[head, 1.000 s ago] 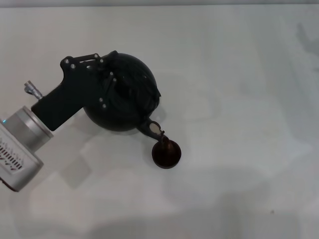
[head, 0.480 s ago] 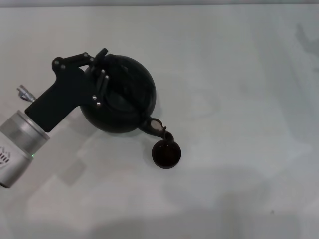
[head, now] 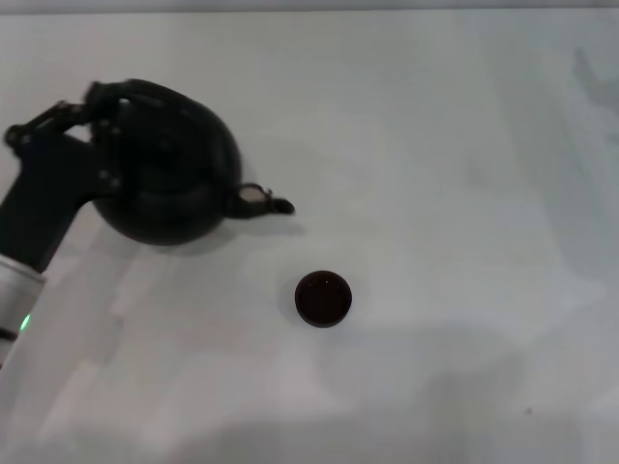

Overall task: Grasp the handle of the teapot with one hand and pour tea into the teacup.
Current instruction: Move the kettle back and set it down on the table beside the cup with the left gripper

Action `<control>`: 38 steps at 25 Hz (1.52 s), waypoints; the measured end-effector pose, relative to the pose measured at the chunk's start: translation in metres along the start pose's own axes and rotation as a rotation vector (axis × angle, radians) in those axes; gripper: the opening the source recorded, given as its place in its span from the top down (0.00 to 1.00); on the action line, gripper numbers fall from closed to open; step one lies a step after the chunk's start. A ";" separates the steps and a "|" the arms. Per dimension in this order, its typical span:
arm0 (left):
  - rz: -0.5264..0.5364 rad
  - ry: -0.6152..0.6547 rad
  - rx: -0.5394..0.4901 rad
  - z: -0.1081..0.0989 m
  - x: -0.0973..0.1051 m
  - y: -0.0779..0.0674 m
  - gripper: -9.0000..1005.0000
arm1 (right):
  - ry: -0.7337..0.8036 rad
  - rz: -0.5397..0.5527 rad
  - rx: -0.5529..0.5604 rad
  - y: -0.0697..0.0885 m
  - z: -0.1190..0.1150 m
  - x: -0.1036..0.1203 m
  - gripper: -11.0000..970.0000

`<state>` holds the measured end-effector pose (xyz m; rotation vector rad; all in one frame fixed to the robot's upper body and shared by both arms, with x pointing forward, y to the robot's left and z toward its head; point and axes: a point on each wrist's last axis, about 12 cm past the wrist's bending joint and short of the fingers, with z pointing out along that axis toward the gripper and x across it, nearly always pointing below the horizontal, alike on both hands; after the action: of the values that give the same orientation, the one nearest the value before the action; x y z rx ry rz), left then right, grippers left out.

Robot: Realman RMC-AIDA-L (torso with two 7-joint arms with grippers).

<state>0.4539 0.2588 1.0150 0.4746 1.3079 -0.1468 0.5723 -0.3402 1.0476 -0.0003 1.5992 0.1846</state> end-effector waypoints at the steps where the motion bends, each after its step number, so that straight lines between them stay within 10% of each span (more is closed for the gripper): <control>1: -0.020 0.008 -0.041 -0.005 0.001 0.000 0.86 | 0.000 0.000 0.000 0.000 0.000 0.000 0.14; 8: -0.088 0.068 -0.186 -0.023 0.007 0.005 0.86 | -0.001 0.000 0.000 0.000 0.000 0.000 0.14; 38: -0.148 0.179 -0.178 -0.011 0.021 0.008 0.85 | -0.005 -0.002 -0.002 -0.001 0.001 -0.002 0.14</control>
<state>0.4524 0.2744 0.9953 0.2429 1.5176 -0.1118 0.5734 -0.3408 1.0490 -0.0030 1.5943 0.1843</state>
